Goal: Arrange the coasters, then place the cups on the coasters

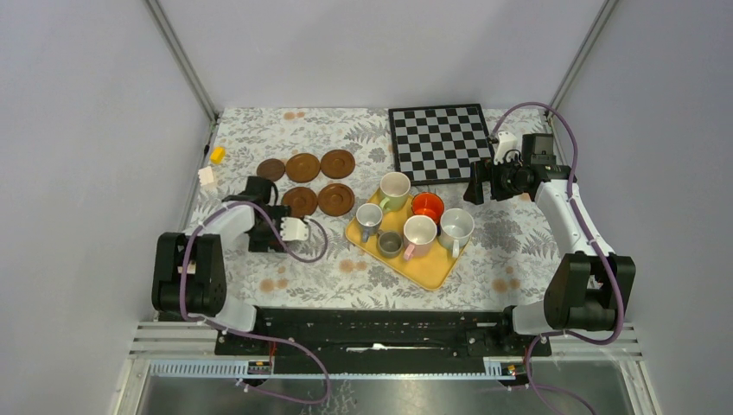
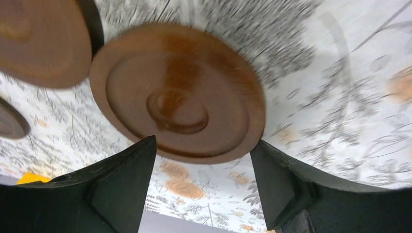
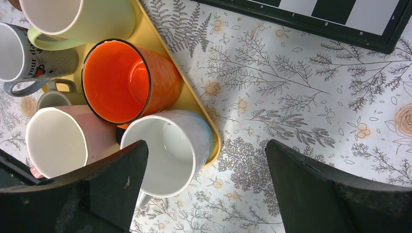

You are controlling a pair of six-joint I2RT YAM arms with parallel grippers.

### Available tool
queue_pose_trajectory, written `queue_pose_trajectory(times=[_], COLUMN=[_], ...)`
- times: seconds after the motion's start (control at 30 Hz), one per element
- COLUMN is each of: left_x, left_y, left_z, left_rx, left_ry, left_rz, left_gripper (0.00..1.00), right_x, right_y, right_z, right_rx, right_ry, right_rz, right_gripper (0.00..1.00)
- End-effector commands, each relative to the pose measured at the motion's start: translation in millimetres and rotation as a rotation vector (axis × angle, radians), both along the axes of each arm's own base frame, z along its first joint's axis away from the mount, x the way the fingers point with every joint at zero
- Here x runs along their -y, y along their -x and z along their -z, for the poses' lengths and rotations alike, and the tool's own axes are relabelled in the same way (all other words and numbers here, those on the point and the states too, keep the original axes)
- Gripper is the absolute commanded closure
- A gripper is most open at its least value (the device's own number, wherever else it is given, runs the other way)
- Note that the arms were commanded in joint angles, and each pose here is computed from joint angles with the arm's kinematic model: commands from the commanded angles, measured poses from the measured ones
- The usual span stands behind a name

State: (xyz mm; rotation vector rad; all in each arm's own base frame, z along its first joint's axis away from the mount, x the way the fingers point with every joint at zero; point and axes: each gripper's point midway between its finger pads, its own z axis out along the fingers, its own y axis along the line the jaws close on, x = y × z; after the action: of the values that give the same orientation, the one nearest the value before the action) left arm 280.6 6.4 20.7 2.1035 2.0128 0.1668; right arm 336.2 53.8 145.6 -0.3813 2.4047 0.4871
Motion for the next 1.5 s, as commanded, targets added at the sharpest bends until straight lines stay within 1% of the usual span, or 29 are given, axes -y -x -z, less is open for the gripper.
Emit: queue_pose_trajectory(times=[0.0,0.13,0.23,0.33,0.43,0.5,0.6,0.73,0.83,0.93,1.1,1.37,1.47], left_x=[-28,-56,-77,-85,-68,-48,-13,35,63,84,102,102,95], left_y=[-17,-26,-25,-26,-27,-25,-19,-15,-13,-15,-22,-30,-31], left_z=[12,14,14,7,-14,-29,-45,-55,-57,-53,-40,-18,-10], left_rx=[-0.002,-0.006,-0.015,-0.027,-0.008,0.014,0.014,0.003,-0.013,-0.024,-0.037,-0.048,-0.042], left_ry=[-0.011,-0.023,-0.033,-0.003,0.086,0.136,0.229,0.318,0.369,0.380,0.376,0.346,0.314], left_rz=[0.010,-0.044,-0.081,-0.127,-0.175,-0.200,-0.195,-0.165,-0.142,-0.122,-0.120,-0.154,-0.165], left_gripper=[0.24,0.24,0.24,0.24,0.24,0.24,0.25,0.31,0.35,0.40,0.41,0.41,0.41], right_x=[-1,0,0,0,0,0,-1,-2,-2,-2,-2,-2,-2], right_y=[-1,-2,-2,-2,-3,-2,-2,-3,-2,-2,-1,-1,-1], right_z=[-12,-13,-12,-11,-11,-10,-9,-8,-9,-9,-8,-7,-7], right_rx=[0.028,0.030,0.026,0.026,0.026,0.022,0.018,0.013,0.014,0.014,0.012,0.007,0.005], right_ry=[-0.009,-0.005,-0.003,-0.004,-0.003,-0.003,-0.009,-0.013,-0.013,-0.013,-0.014,-0.012,-0.012], right_rz=[-0.016,-0.013,-0.011,-0.013,-0.013,-0.015,-0.016,-0.018,-0.018,-0.018,-0.020,-0.020,-0.020], right_gripper=[0.02,0.02,0.02,0.02,0.02,0.02,0.02,0.02,0.02,0.02,0.02,0.02,0.02])
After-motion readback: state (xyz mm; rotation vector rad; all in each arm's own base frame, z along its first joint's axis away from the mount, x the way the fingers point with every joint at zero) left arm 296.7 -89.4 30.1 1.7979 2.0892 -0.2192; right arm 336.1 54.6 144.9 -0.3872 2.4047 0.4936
